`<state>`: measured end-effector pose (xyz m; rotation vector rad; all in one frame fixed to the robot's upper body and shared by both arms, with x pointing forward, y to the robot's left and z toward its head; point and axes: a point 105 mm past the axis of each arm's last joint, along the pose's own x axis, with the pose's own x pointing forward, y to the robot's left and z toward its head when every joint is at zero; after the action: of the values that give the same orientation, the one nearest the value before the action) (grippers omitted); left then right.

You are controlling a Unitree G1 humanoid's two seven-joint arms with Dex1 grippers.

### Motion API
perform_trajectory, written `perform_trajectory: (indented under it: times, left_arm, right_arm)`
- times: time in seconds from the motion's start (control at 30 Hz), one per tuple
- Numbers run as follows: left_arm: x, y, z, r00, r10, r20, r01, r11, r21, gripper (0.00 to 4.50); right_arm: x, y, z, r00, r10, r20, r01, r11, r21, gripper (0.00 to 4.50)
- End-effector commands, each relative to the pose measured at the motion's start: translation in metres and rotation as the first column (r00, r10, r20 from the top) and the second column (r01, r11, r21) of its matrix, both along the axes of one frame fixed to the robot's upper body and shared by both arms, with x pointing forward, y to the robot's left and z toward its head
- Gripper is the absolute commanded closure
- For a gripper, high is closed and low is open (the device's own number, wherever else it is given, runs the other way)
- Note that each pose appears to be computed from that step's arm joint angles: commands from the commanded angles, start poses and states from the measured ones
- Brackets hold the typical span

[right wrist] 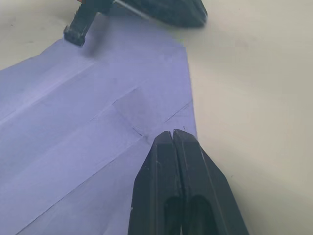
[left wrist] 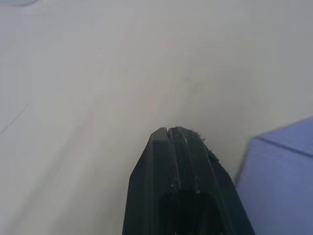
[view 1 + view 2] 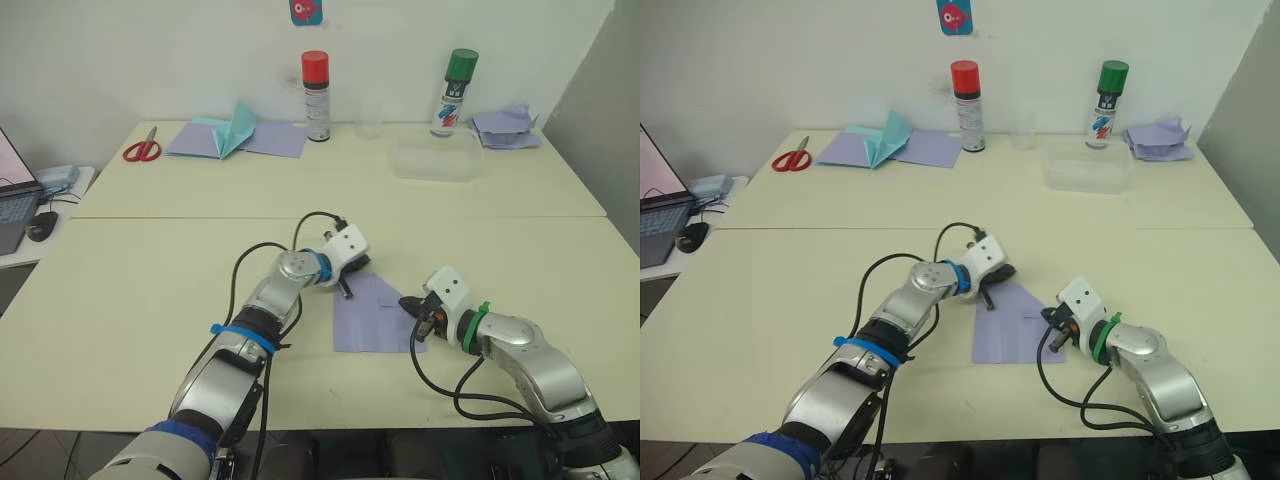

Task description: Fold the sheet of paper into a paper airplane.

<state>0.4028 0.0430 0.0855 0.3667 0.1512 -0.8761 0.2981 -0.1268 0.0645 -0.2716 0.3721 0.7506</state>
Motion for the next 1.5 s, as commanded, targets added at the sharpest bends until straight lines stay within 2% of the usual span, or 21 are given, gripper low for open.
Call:
perform_trajectory:
  times: [0.03, 0.13, 0.2, 0.3, 0.4, 0.5, 0.67, 0.77, 0.9, 1.17, 1.37, 1.5]
  left_arm:
    - [-0.001, 0.008, 0.055, 0.998, 0.014, 0.056, 0.001, 0.967, -0.255, 4.25]
    - [-0.02, 0.021, 0.065, 0.998, -0.048, -0.028, 0.034, 0.924, -0.38, 3.42]
    - [-0.037, 0.03, 0.06, 0.989, -0.104, -0.11, 0.049, 0.907, -0.418, 2.81]
    - [-0.054, 0.039, 0.049, 0.97, -0.125, -0.207, 0.025, 0.903, -0.429, 1.83]
    - [-0.06, 0.045, 0.033, 0.955, -0.085, -0.286, -0.031, 0.925, -0.379, 0.87]
    - [-0.071, 0.04, 0.021, 0.928, -0.117, -0.353, -0.022, 0.93, -0.366, 0.87]
    - [-0.07, 0.029, 0.007, 0.92, -0.094, -0.38, -0.046, 0.939, -0.342, 0.87]
    - [-0.065, 0.025, 0.004, 0.931, -0.075, -0.358, -0.047, 0.945, -0.323, 0.87]
    - [-0.06, 0.024, 0.008, 0.946, -0.071, -0.315, -0.034, 0.948, -0.317, 1.73]
    - [-0.062, 0.022, 0.014, 0.959, -0.108, -0.263, 0.028, 0.957, -0.288, 4.43]
    - [-0.073, 0.004, 0.014, 0.965, -0.203, -0.168, 0.172, 0.968, -0.184, 4.47]
    - [-0.085, -0.004, 0.003, 0.948, -0.264, -0.181, 0.244, 0.962, -0.124, 4.47]
  right_arm:
    - [-0.002, -0.003, -0.019, 0.998, -0.018, -0.067, 0.015, 0.999, -0.034, 4.5]
    - [0.0, 0.001, -0.019, 0.998, -0.002, -0.066, 0.0, 0.999, -0.032, 4.5]
    - [0.001, 0.002, -0.02, 0.998, 0.007, -0.066, -0.01, 0.999, -0.033, 4.5]
    - [0.003, 0.005, -0.019, 0.998, 0.018, -0.06, -0.02, 0.999, -0.028, 4.5]
    - [0.005, 0.008, -0.017, 0.998, 0.026, -0.051, -0.027, 0.999, -0.022, 4.5]
    - [0.007, 0.012, -0.017, 0.998, 0.039, -0.044, -0.04, 0.999, -0.021, 4.5]
    - [0.009, 0.013, -0.017, 0.998, 0.044, -0.038, -0.045, 0.999, -0.025, 4.5]
    - [0.01, 0.013, -0.016, 0.998, 0.044, -0.036, -0.045, 0.999, -0.025, 4.5]
    - [0.01, 0.013, -0.016, 0.998, 0.046, -0.036, -0.047, 0.999, -0.027, 4.5]
    - [0.009, 0.014, -0.016, 0.998, 0.043, -0.035, -0.044, 0.999, -0.024, 4.5]
    - [0.008, 0.019, -0.016, 0.998, 0.056, -0.033, -0.056, 0.998, -0.014, 4.5]
    - [0.009, 0.021, -0.016, 0.998, 0.06, -0.033, -0.06, 0.998, -0.012, 4.5]
